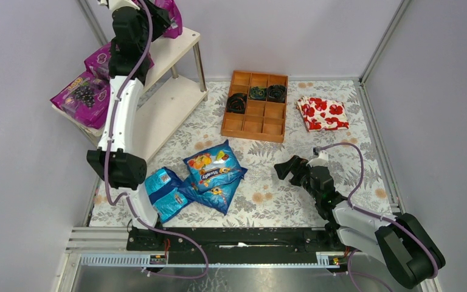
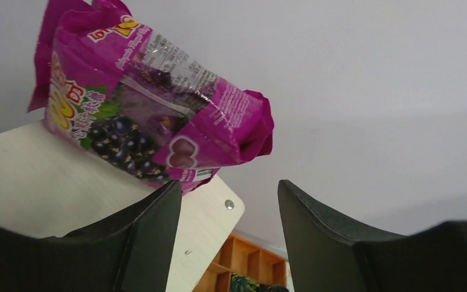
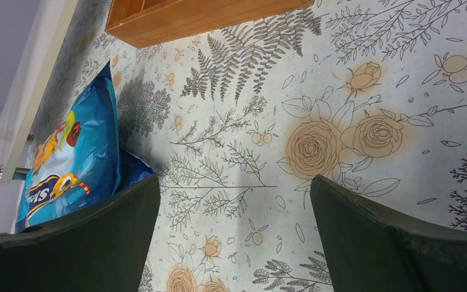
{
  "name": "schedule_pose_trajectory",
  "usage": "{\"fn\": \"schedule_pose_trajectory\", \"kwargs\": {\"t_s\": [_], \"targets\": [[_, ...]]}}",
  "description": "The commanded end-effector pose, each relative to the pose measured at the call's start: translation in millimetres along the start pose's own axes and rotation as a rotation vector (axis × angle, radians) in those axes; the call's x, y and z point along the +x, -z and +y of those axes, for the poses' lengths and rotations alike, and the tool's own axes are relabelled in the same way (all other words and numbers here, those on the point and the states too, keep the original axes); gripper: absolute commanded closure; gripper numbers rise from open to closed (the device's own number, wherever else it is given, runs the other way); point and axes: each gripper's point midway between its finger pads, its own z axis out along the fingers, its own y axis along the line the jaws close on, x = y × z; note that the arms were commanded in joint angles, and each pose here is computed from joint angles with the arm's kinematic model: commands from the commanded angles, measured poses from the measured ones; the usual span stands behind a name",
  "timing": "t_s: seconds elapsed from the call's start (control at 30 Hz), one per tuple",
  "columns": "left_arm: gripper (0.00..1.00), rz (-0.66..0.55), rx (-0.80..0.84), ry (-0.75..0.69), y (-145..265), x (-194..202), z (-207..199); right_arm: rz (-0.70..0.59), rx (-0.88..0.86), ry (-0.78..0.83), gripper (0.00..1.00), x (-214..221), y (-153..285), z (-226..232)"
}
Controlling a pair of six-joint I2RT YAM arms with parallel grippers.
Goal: Place and organize the candy bags onto the shelf
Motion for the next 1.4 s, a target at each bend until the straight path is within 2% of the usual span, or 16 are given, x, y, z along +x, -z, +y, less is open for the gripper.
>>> {"fn": "schedule_pose_trajectory", "kwargs": {"t_s": [0.0, 0.1, 0.2, 0.27, 0.47, 0.6, 0.87, 1.07, 1.2, 1.3, 1.37], "targets": [[0.36, -0.031, 0.003, -0.082, 28.1, -26.9, -8.1, -0.047, -0.052, -0.001, 0.0, -17.5, -4.0, 17.3], [0.38, -0.081, 0.091, -0.181, 36.3, -34.1, -34.5, -0.048, -0.054, -0.001, 0.0, -17.6, -3.7, 17.7], [0.41, -0.149, 0.163, -0.387, 37.7, -28.3, -63.5, -0.049, -0.055, -0.001, 0.0, -17.5, -3.2, 17.4], [0.41, -0.174, 0.197, -0.422, 31.4, -24.7, -72.7, -0.05, -0.056, -0.001, 0.0, -17.4, -2.6, 17.3], [0.43, -0.276, 0.131, -0.527, 2.2, -28.8, -77.5, -0.052, -0.057, -0.003, 0.0, -17.3, -2.0, 17.1], [0.49, -0.353, 0.115, -0.559, -6.2, -30.7, -77.3, -0.051, -0.057, -0.004, 0.0, -16.8, -2.2, 16.9], [0.49, -0.324, 0.03, -0.571, -28.7, -9.3, -54.0, -0.045, -0.055, -0.006, 0.0, -16.4, -4.2, 17.4], [0.56, -0.302, 0.027, -0.57, -38.5, 4.7, -48.2, -0.046, -0.053, -0.006, 0.0, -16.5, -4.0, 16.9], [0.7, -0.299, -0.03, -0.569, -40.3, 4.8, -37.5, -0.045, -0.053, -0.007, 0.0, -16.2, -4.0, 16.8], [0.73, -0.286, -0.055, -0.573, -38.5, 5.7, -32.1, -0.045, -0.055, -0.005, 0.0, -16.2, -3.9, 17.2], [0.83, -0.278, -0.07, -0.58, -36.6, 6.0, -28.8, -0.045, -0.054, -0.005, 0.0, -16.4, -4.2, 17.2]]}}
